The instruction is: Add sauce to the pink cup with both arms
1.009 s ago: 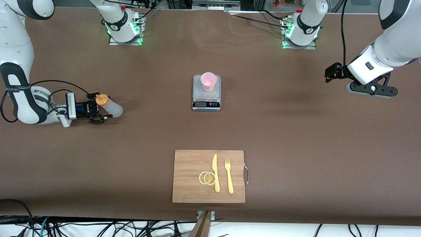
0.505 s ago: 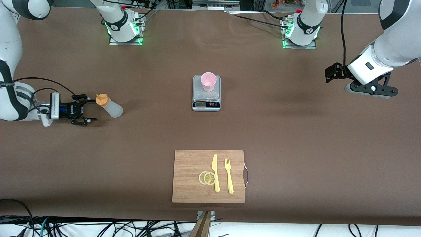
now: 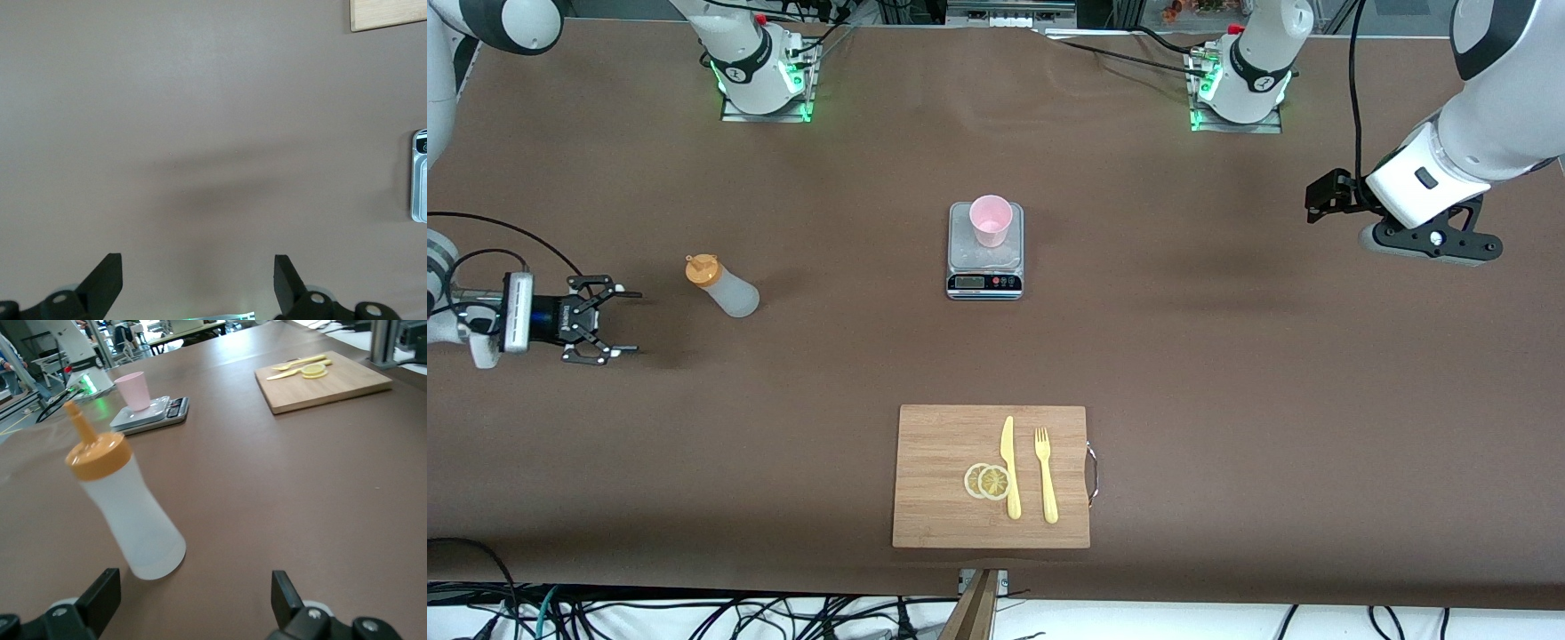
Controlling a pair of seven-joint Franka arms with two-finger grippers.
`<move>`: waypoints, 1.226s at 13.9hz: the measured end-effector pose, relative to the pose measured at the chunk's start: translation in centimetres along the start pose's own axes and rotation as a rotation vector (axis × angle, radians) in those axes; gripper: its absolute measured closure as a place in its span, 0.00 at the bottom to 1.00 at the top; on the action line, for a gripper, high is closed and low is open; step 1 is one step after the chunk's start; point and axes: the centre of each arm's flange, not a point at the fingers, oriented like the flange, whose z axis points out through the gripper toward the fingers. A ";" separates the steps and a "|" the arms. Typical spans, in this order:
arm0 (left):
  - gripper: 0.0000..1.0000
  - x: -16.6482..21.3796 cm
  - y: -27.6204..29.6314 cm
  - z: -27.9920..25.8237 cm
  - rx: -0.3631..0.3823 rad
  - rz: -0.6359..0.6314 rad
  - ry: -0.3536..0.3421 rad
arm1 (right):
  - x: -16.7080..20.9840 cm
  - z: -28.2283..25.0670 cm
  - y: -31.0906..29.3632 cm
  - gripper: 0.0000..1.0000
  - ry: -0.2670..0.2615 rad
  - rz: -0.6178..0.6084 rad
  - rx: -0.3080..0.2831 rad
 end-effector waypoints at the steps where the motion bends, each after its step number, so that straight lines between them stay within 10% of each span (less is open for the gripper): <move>1: 0.00 0.0 0.0 0.0 0.000 0.000 0.000 | 1.7 -0.3 0.8 0.00 -0.017 0.046 -0.006; 9: 0.00 0.0 0.1 0.0 0.000 0.002 -0.002 | 19.4 4.9 5.3 0.00 -0.219 0.355 -0.016; 17: 0.00 0.0 0.1 0.0 0.000 0.002 -0.002 | 33.4 2.0 -0.3 0.00 -0.481 0.723 -0.255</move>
